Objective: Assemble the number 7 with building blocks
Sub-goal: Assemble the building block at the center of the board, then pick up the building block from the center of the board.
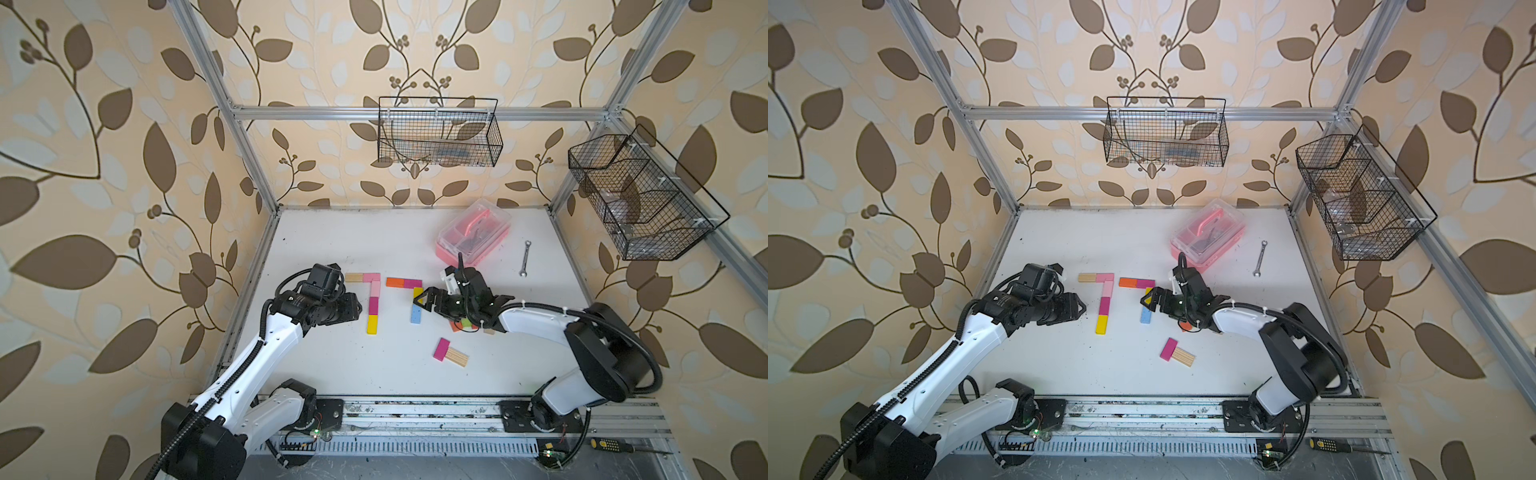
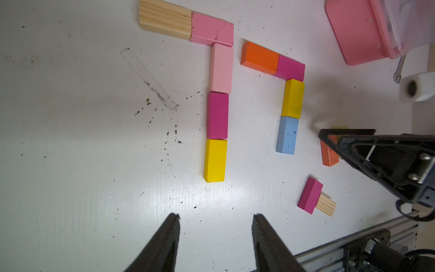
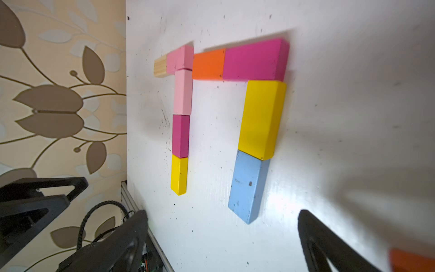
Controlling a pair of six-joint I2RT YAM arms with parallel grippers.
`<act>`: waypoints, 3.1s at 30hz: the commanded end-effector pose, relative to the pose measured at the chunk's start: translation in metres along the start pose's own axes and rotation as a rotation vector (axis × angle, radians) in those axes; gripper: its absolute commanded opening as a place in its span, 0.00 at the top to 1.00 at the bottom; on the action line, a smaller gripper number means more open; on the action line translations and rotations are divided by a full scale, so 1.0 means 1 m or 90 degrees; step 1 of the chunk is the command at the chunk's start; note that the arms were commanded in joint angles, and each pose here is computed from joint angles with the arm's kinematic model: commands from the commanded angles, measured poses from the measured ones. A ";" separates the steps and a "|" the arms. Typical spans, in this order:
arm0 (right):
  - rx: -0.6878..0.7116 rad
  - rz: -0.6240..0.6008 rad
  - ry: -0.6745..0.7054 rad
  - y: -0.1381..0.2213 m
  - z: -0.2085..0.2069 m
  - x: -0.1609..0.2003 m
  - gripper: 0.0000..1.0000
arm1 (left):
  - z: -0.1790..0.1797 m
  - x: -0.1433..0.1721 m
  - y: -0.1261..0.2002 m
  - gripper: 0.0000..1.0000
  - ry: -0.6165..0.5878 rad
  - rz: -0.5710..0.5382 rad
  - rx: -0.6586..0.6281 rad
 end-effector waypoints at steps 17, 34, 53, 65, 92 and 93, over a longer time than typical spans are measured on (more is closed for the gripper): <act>0.078 -0.108 -0.065 0.145 -0.083 -0.026 0.02 | -0.152 0.064 -0.086 0.40 -0.266 0.145 0.038; 0.047 -0.106 -0.070 0.152 -0.093 -0.023 0.02 | -0.198 0.118 -0.158 0.37 -0.357 0.248 -0.013; 0.036 -0.108 -0.072 0.150 -0.093 -0.021 0.02 | -0.176 0.112 -0.167 0.48 -0.356 0.241 -0.117; 0.032 -0.109 -0.069 0.150 -0.092 -0.020 0.02 | -0.162 0.120 -0.158 0.42 -0.323 0.248 -0.121; 0.015 -0.111 -0.071 0.149 -0.092 -0.016 0.02 | -0.145 0.171 -0.147 0.44 -0.236 0.300 -0.126; 0.016 -0.110 -0.071 0.149 -0.092 -0.016 0.02 | -0.144 0.170 -0.148 0.49 -0.237 0.299 -0.129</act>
Point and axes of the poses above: each gripper's point midway between its finger pads, its own y axis back along the fingers, its own z axis along the line the jaws close on, x = y × z, the point moved 2 cm from there along y, back along the fingers, and after that the axes turned 2 degrees about -y, right-handed, at the moved point
